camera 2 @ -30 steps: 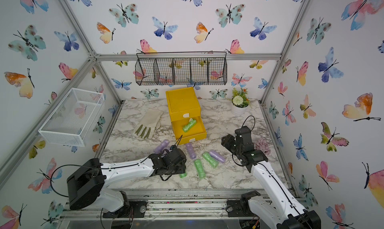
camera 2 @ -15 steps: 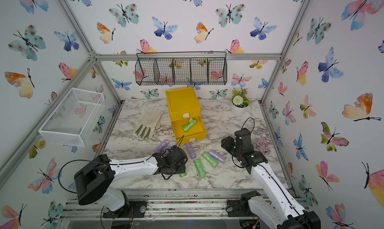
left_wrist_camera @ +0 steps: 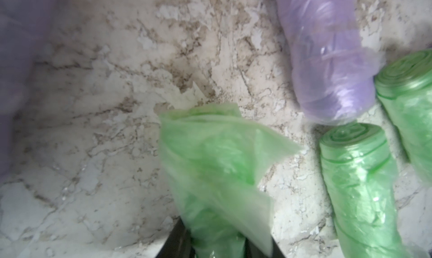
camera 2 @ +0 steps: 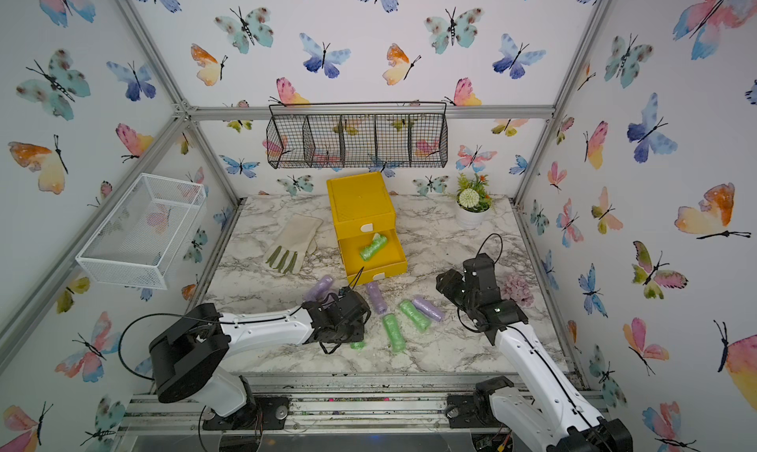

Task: Sort the rolls of trash bags by color and place them into the drawer
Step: Pick up the roll of trash bags from the center of the board.

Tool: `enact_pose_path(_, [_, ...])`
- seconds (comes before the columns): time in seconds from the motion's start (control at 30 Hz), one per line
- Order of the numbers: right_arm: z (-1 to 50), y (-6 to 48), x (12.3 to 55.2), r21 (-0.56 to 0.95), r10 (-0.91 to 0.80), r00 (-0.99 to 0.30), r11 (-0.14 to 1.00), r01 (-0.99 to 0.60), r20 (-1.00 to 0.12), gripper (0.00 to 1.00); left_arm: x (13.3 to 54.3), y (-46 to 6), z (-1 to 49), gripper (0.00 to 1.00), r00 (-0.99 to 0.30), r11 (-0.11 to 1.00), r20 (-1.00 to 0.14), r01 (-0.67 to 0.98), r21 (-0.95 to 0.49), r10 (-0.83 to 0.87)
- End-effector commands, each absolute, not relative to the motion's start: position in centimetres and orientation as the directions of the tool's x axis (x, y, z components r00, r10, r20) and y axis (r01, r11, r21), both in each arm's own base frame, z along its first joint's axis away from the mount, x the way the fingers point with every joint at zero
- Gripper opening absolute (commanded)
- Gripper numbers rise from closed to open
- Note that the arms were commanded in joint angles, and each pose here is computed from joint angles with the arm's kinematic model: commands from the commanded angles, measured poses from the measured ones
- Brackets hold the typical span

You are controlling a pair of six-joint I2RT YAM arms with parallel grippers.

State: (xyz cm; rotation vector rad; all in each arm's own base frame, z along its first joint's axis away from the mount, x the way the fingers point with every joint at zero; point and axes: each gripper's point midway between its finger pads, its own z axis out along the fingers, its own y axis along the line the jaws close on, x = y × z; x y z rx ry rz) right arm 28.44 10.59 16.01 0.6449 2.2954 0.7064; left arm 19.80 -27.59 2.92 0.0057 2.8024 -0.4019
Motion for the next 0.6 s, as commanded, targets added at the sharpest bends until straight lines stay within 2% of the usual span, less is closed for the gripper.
enact_pose_path(0.0, [16.0,10.6,28.4,0.640,0.609,-0.670,0.725,0.254,-0.424,0.53,19.4,-27.0,4.8,0.28,-0.950,0.957,-0.312,0.067,-0.282,-0.025])
enact_pose_path(0.13, [16.1,10.7,28.5,0.642,0.608,-0.670,0.725,0.250,-0.426,0.53,19.1,-25.4,7.5,0.26,-0.936,0.957,-0.352,0.072,-0.280,-0.032])
enact_pose_path(0.33, [16.0,10.9,28.6,0.646,0.605,-0.674,0.724,0.243,-0.424,0.53,19.2,-22.5,15.7,0.25,-0.861,0.947,-0.508,0.157,-0.281,-0.008])
enact_pose_path(0.57, [16.3,10.9,28.4,0.658,0.603,-0.668,0.720,0.221,-0.436,0.53,21.4,-21.5,27.6,0.19,-0.635,0.906,-0.769,0.366,-0.212,0.076])
